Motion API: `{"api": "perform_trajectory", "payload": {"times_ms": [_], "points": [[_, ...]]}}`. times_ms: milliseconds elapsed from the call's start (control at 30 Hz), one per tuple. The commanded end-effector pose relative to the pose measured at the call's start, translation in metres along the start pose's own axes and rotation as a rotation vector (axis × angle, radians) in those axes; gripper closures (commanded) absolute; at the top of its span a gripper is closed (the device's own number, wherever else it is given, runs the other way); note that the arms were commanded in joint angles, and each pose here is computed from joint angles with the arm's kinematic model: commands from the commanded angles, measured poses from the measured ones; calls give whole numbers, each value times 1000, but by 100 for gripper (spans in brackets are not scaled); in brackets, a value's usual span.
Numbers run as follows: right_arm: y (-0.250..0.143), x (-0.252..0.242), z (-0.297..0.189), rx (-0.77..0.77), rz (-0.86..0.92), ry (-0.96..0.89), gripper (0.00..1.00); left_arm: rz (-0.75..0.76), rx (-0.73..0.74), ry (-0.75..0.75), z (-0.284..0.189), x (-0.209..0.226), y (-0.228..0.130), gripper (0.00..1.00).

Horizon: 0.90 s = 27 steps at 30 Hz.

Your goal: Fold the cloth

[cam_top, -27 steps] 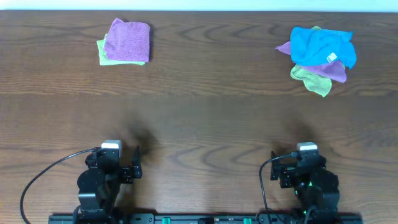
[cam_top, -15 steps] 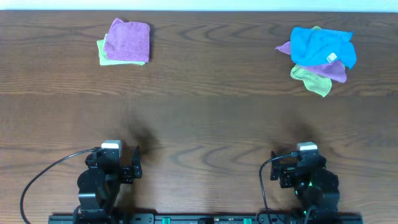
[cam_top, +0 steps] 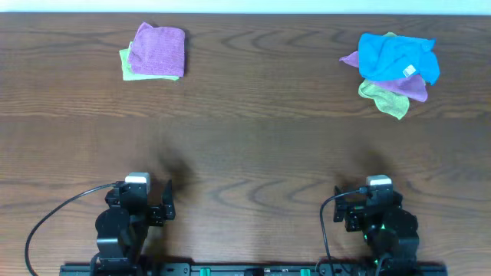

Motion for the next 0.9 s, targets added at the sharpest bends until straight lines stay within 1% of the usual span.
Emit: {"api": "perform_trajectory", "payload": {"times_ms": [0,733,867], "points": [[-3,0,1,5,-7,-1,1,16,0,-1,1,0,-2,5],[-3,0,1,5,-7,-2,1,16,0,-1,1,0,-2,5],[10,-3,0,-62,44,-20,1,16,0,-1,1,0,-2,5]]}}
Point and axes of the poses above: each gripper's point midway between its finger pads, its own z axis out along the fingers, its own x axis along the line the jaws close on, y = z × x, the point moved 7 cm from there along -z, back along the fingers, and after that the axes turned 6 degrees about -z, right-handed, at the moved point
